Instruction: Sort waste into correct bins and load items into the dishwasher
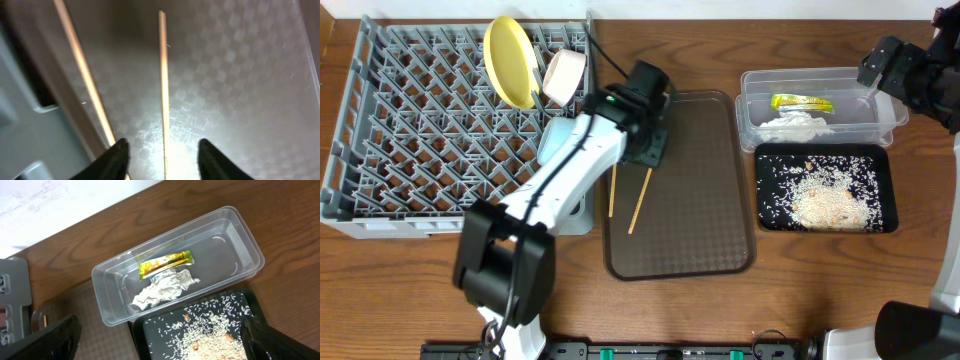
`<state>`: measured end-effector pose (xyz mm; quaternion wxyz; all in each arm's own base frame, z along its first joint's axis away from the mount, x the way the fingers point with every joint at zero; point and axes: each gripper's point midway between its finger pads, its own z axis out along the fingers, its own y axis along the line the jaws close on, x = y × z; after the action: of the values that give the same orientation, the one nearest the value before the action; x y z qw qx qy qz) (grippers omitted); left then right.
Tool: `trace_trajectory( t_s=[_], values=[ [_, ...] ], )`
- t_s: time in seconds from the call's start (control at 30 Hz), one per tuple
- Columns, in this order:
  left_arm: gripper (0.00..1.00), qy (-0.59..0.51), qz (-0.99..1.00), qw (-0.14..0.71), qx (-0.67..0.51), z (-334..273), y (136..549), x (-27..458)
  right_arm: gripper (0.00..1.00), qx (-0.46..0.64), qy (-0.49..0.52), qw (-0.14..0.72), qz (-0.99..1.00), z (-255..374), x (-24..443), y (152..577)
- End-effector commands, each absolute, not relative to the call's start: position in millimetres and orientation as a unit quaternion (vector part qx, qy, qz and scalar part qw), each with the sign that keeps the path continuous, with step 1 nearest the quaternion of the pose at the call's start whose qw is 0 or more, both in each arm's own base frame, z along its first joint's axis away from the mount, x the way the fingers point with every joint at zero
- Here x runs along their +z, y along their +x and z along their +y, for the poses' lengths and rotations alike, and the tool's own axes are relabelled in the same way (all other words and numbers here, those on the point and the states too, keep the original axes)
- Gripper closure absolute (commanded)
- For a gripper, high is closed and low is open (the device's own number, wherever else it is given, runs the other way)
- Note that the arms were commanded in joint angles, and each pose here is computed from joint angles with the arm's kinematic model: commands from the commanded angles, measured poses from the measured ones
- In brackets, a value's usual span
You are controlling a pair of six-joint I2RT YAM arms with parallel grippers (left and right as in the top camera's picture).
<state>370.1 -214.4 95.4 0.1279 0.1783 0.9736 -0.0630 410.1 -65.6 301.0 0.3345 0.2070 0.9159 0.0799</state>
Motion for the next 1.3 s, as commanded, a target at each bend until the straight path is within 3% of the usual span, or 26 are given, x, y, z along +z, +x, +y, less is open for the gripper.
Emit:
trace_trajectory(
  t_s=[0.0,0.73,1.27],
  values=[
    [0.48,0.213,0.971,0.103,-0.04,-218.9,363.3,74.5,0.01,0.084,0.208,0.335,0.915,-64.3,302.5,411.7],
    [0.44,0.234,0.972,-0.003,-0.031,-217.3,334.1,16.9,0.01,0.084,0.208,0.335,0.915,-64.3,302.5,411.7],
    [0.43,0.239,0.97,-0.028,-0.023,-212.5,326.4,7.7,0.01,0.084,0.207,0.335,0.915,-64.0,302.5,411.8]
  ],
)
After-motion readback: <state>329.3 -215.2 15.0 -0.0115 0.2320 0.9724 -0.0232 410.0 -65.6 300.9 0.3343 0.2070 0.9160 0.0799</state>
